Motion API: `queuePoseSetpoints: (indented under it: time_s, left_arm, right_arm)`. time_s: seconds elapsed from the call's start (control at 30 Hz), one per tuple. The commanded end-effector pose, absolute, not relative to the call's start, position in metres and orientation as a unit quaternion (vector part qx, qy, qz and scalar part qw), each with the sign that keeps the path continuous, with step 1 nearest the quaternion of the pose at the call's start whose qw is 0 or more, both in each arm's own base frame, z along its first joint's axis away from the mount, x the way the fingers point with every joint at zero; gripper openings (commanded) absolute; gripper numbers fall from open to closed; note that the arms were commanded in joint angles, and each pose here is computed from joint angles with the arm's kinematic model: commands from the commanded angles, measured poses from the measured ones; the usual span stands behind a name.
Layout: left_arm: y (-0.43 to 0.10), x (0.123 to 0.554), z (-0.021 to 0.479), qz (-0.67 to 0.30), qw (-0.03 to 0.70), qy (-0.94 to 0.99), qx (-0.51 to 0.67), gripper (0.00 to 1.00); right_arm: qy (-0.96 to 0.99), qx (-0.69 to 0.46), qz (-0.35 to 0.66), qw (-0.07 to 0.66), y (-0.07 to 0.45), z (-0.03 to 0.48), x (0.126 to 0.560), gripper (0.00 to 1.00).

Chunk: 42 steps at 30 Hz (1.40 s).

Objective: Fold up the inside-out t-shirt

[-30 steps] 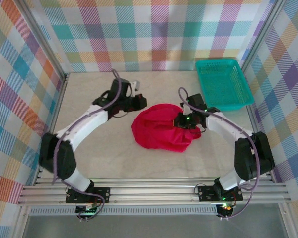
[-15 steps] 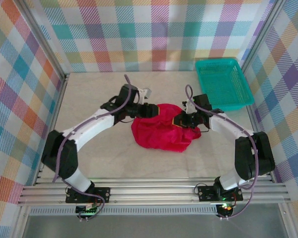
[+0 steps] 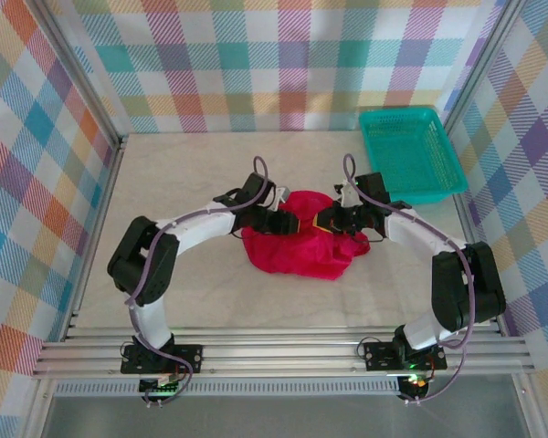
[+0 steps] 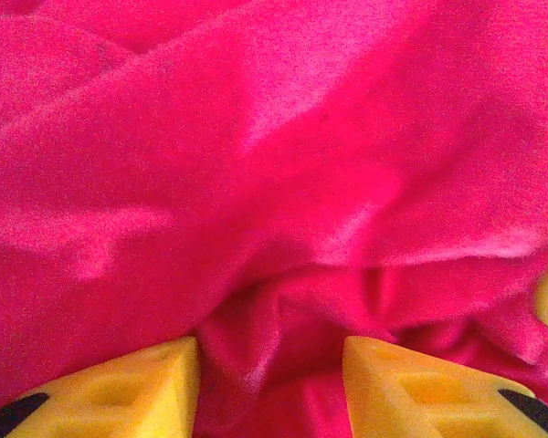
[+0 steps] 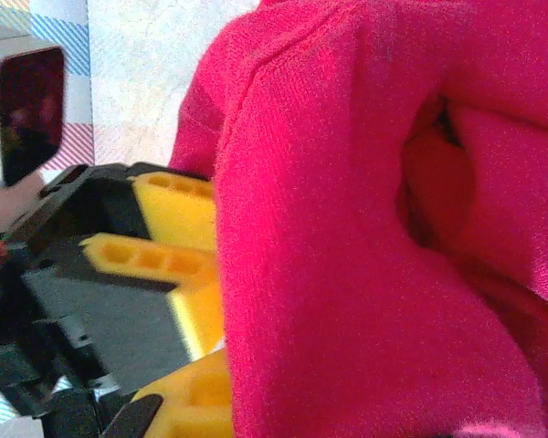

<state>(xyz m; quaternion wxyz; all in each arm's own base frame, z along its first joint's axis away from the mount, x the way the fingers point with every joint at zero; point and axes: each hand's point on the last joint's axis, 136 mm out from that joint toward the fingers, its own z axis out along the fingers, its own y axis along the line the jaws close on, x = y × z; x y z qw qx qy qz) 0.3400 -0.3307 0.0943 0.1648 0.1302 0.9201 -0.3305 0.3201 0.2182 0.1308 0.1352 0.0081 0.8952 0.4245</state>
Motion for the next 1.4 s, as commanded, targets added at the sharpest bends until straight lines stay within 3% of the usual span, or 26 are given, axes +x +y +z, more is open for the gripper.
queuePoseSetpoints:
  time_s: [0.0, 0.17, 0.2, 0.3, 0.4, 0.53, 0.67, 0.8, 0.93, 1.0, 1.03, 1.1, 1.23, 1.27, 1.37]
  left_arm:
    - [-0.338, 0.354, 0.095, -0.307, 0.189, 0.923, 0.133, 0.47]
    - [-0.339, 0.364, 0.085, -0.291, 0.201, 0.927, 0.126, 0.46]
    - [-0.34, 0.366, 0.085, -0.29, 0.203, 0.927, 0.123, 0.42]
    - [-0.342, 0.366, 0.089, -0.295, 0.202, 0.925, 0.126, 0.0]
    - [-0.336, 0.363, 0.115, -0.288, 0.211, 0.925, 0.13, 0.0]
    - [-0.321, 0.361, 0.189, -0.291, 0.255, 0.912, 0.135, 0.0]
    - [-0.298, 0.357, 0.28, -0.351, 0.321, 0.871, 0.121, 0.0]
    - [-0.278, 0.349, 0.325, -0.389, 0.348, 0.846, 0.109, 0.0]
    - [-0.279, 0.343, 0.317, -0.415, 0.327, 0.842, 0.108, 0.0]
    - [-0.281, 0.345, 0.304, -0.43, 0.312, 0.842, 0.092, 0.0]
    - [-0.28, 0.347, 0.298, -0.435, 0.306, 0.843, 0.083, 0.0]
    - [-0.281, 0.351, 0.289, -0.44, 0.298, 0.844, 0.074, 0.0]
    - [-0.281, 0.351, 0.269, -0.427, 0.278, 0.857, 0.079, 0.01]
    - [-0.278, 0.349, 0.257, -0.408, 0.271, 0.868, 0.079, 0.06]
    - [-0.27, 0.345, 0.221, -0.373, 0.244, 0.892, 0.072, 0.34]
  right_arm:
    - [0.885, -0.003, 0.441, 0.151, 0.223, 0.148, 0.328, 0.0]
    - [0.883, -0.006, 0.445, 0.15, 0.223, 0.15, 0.326, 0.0]
    - [0.883, -0.005, 0.445, 0.15, 0.223, 0.15, 0.326, 0.0]
    - [0.887, -0.007, 0.437, 0.148, 0.222, 0.144, 0.325, 0.0]
    - [0.9, -0.001, 0.411, 0.145, 0.214, 0.131, 0.324, 0.0]
    - [0.926, 0.013, 0.349, 0.14, 0.196, 0.107, 0.326, 0.0]
    - [0.951, 0.047, 0.283, 0.113, 0.173, 0.084, 0.333, 0.0]
    - [0.951, 0.049, 0.288, 0.103, 0.176, 0.091, 0.338, 0.0]
    - [0.939, 0.038, 0.323, 0.107, 0.187, 0.122, 0.336, 0.1]
    - [0.937, 0.034, 0.325, 0.121, 0.186, 0.14, 0.332, 0.33]
    - [0.936, 0.031, 0.324, 0.13, 0.184, 0.149, 0.329, 0.39]
    - [0.932, 0.016, 0.33, 0.146, 0.189, 0.166, 0.322, 0.44]
    - [0.934, -0.014, 0.323, 0.15, 0.199, 0.176, 0.309, 0.44]
    - [0.935, -0.02, 0.322, 0.149, 0.202, 0.175, 0.308, 0.44]
    - [0.939, -0.021, 0.314, 0.138, 0.208, 0.166, 0.309, 0.45]
